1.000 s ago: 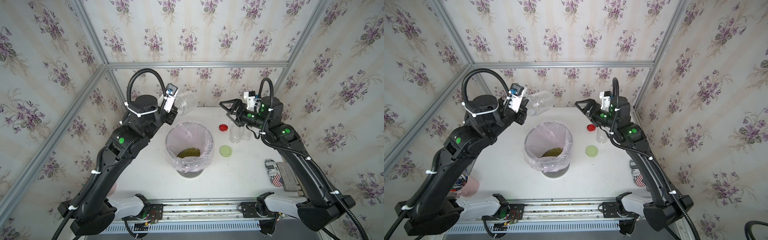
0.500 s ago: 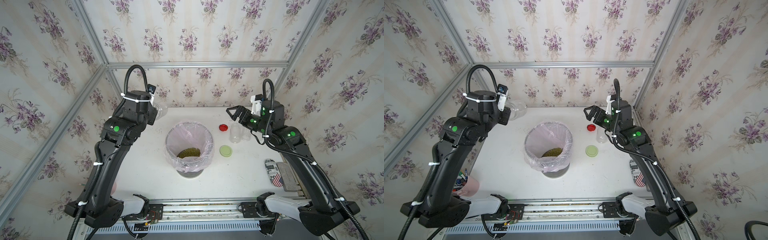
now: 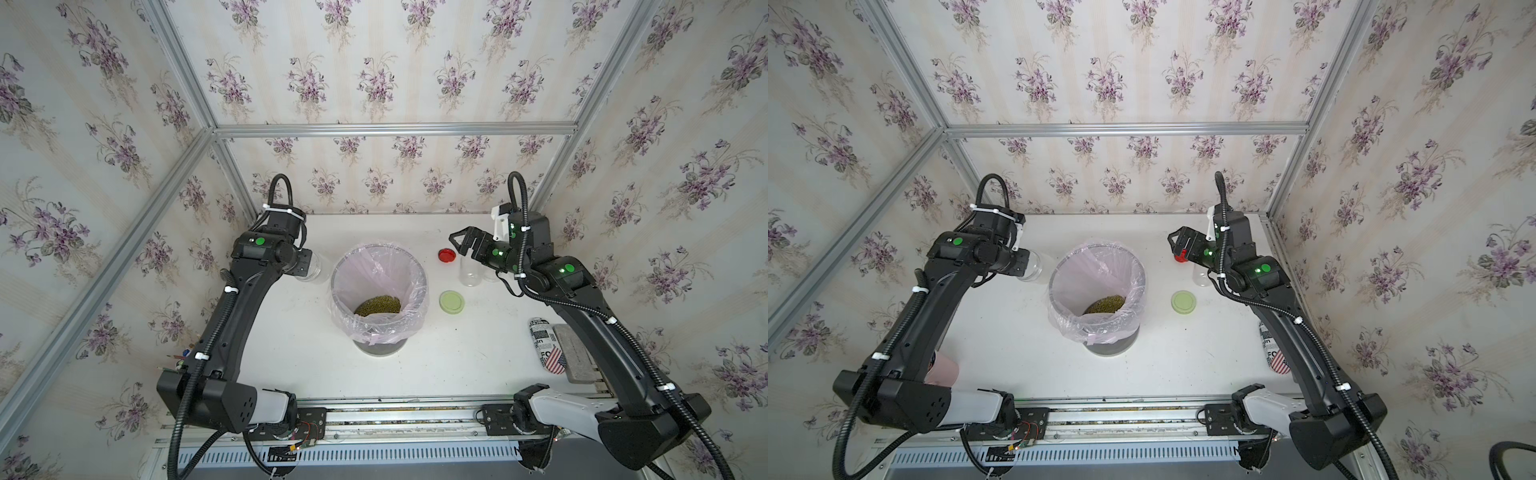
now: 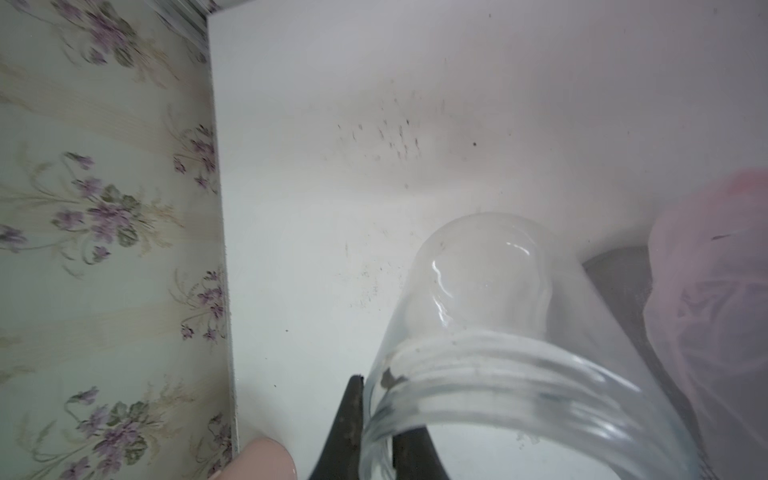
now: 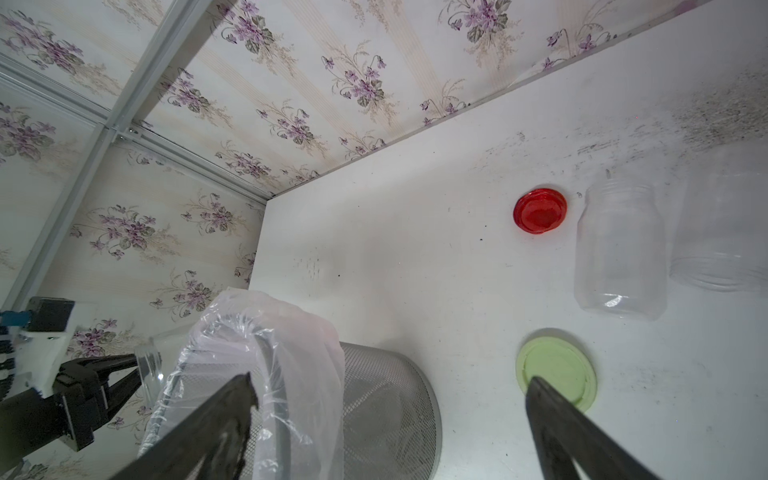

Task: Empty moldy mung beans from jars
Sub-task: Place the jar at the center of the board.

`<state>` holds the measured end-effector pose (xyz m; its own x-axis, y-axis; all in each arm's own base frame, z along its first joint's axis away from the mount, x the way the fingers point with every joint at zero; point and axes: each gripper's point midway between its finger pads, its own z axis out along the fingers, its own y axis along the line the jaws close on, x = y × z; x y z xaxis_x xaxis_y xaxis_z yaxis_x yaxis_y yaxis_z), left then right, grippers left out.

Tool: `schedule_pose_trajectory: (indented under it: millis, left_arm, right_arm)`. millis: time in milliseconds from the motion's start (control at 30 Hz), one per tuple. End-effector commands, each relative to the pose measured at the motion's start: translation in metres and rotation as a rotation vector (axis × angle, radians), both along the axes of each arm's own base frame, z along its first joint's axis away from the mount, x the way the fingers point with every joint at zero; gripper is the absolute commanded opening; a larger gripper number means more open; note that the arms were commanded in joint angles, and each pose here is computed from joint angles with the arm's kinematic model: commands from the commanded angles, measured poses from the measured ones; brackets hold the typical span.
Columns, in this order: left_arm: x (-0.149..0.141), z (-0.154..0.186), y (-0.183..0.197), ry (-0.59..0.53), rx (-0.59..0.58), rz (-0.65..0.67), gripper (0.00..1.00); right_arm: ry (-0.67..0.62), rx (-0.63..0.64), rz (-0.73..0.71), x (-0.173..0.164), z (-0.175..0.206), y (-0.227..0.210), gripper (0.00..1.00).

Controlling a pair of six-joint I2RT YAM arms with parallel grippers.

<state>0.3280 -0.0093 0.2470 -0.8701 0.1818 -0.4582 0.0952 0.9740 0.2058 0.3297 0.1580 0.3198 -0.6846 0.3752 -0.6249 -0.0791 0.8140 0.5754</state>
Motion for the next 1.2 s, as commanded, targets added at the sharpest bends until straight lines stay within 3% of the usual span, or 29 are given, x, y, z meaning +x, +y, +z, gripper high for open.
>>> schedule_pose_trajectory:
  millis: [0, 433, 600, 1167]
  left_arm:
    - [-0.003, -0.015, 0.004, 0.037, -0.027, 0.047, 0.0]
    - [0.006, -0.075, -0.002, 0.218, -0.056, 0.06, 0.0]
    - [0.003, -0.102, 0.012, 0.292, 0.023, 0.101, 0.0]
    - [0.012, -0.142, 0.009, 0.318, -0.005, 0.178, 0.0]
  right_arm:
    - [-0.03, 0.01, -0.003, 0.001, 0.006, 0.0, 1.0]
    - [-0.01, 0.014, -0.006, -0.002, -0.006, -0.003, 1.0]
    - [-0.015, 0.023, -0.01, -0.003, -0.006, -0.004, 1.0]
    - [-0.016, 0.045, -0.006, -0.008, -0.011, -0.003, 1.0]
